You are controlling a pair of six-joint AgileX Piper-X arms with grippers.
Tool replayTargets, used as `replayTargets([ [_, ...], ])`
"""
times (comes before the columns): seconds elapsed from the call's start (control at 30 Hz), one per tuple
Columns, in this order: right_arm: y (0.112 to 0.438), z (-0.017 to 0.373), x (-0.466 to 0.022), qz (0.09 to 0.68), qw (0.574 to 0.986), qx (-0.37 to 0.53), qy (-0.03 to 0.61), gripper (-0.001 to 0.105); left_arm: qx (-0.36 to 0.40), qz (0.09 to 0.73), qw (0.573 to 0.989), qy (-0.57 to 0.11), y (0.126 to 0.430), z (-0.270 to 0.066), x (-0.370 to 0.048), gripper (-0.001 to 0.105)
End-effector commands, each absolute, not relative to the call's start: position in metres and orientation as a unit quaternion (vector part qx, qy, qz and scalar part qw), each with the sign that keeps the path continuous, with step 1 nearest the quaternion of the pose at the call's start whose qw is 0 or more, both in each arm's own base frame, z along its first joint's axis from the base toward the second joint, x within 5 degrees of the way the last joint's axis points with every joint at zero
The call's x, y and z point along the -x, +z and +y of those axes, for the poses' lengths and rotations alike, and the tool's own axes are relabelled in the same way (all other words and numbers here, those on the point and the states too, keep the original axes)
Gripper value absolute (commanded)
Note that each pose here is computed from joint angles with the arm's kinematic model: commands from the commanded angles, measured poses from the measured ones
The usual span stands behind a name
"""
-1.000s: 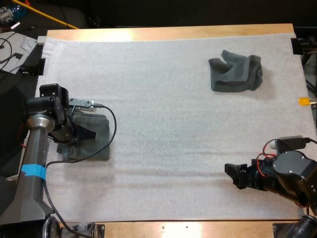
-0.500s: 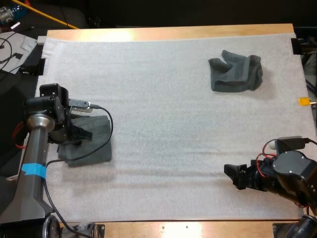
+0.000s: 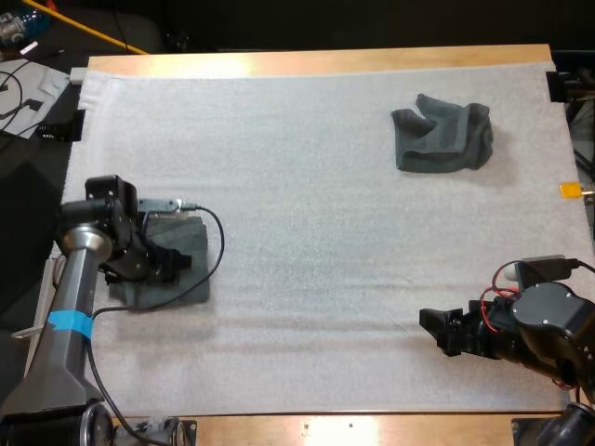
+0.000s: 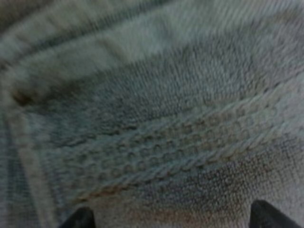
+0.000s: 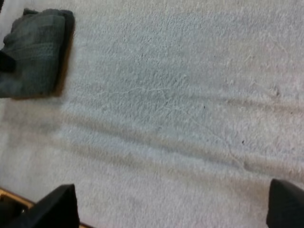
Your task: Pick towel from pile, fold and stack
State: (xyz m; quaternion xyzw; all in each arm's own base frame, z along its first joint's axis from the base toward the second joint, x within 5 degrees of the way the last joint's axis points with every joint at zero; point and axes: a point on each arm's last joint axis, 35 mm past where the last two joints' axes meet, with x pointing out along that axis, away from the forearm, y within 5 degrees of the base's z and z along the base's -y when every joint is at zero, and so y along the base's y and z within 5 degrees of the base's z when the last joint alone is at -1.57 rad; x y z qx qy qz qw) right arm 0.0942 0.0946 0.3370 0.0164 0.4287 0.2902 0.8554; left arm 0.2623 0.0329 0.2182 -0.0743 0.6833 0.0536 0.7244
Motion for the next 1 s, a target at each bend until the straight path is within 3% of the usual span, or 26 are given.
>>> replayTargets([
  [0.0, 0.339, 0.095, -0.094, 0.427, 0.854, -0.016, 0.298, 0.077, 0.085, 0.68, 0.726, 0.056, 0.204, 0.033, -0.258, 0.061],
  [0.57, 0.34, 0.095, -0.094, 0.425, 0.855, -0.022, 0.295, 0.077, 0.087, 0.732, 0.673, 0.052, 0.159, 0.031, -0.255, 0.062],
  [0.73, 0.34, 0.094, -0.094, 0.426, 0.855, -0.021, 0.294, 0.077, 0.093, 0.725, 0.681, 0.048, 0.172, 0.032, -0.261, 0.062],
  [0.97, 0.34, 0.095, -0.094, 0.425, 0.855, -0.022, 0.295, 0.077, 0.093, 0.685, 0.721, 0.045, 0.203, 0.034, -0.281, 0.062],
])
